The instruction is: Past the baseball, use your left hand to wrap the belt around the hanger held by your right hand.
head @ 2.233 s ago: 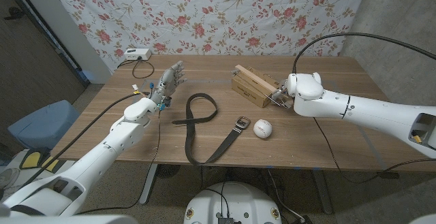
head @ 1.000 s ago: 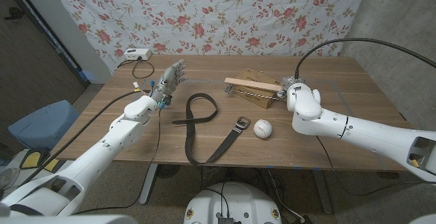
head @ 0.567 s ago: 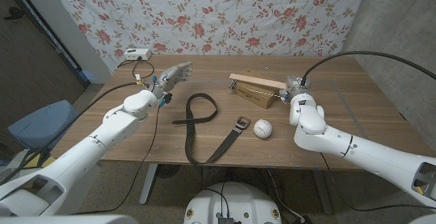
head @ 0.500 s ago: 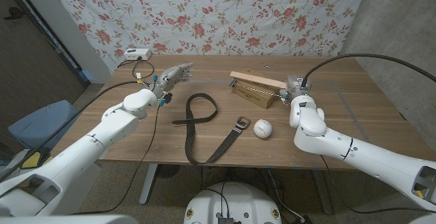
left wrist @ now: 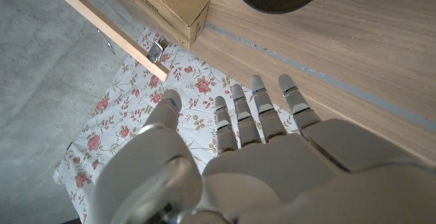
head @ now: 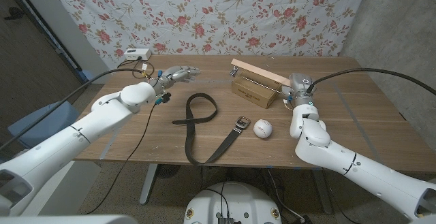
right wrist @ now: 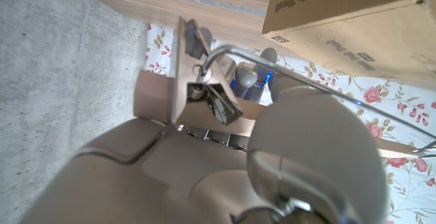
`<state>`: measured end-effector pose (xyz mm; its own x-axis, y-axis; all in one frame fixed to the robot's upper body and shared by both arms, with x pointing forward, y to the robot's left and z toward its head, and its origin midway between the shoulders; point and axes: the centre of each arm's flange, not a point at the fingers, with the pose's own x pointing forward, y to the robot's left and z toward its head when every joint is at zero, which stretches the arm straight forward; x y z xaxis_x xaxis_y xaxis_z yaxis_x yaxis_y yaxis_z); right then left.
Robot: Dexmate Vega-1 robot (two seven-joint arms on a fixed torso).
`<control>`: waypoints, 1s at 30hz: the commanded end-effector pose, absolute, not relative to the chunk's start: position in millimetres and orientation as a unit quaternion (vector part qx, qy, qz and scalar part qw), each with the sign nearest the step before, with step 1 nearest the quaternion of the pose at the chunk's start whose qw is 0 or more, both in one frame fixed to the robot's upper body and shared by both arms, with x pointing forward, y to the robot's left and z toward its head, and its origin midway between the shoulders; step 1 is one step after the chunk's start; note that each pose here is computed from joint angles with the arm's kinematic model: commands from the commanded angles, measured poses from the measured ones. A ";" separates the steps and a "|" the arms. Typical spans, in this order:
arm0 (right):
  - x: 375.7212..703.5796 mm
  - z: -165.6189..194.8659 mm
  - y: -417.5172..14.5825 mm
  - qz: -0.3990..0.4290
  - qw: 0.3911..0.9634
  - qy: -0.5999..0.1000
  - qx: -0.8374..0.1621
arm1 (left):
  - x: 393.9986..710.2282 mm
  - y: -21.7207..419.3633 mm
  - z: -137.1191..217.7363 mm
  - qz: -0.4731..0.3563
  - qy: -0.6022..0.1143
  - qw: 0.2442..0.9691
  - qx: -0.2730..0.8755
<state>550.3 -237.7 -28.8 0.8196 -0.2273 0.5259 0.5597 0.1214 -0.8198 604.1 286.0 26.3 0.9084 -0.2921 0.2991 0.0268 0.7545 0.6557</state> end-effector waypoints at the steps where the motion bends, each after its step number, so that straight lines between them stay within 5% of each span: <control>1: 535.2 -28.5 -238.6 -0.303 0.733 -0.215 -0.569 | 535.5 254.0 58.0 -0.116 -0.193 0.844 0.487; 30: 540.9 -21.3 -256.8 -0.302 0.731 -0.255 -0.556 | 493.6 191.0 78.1 -0.067 -0.089 0.696 0.710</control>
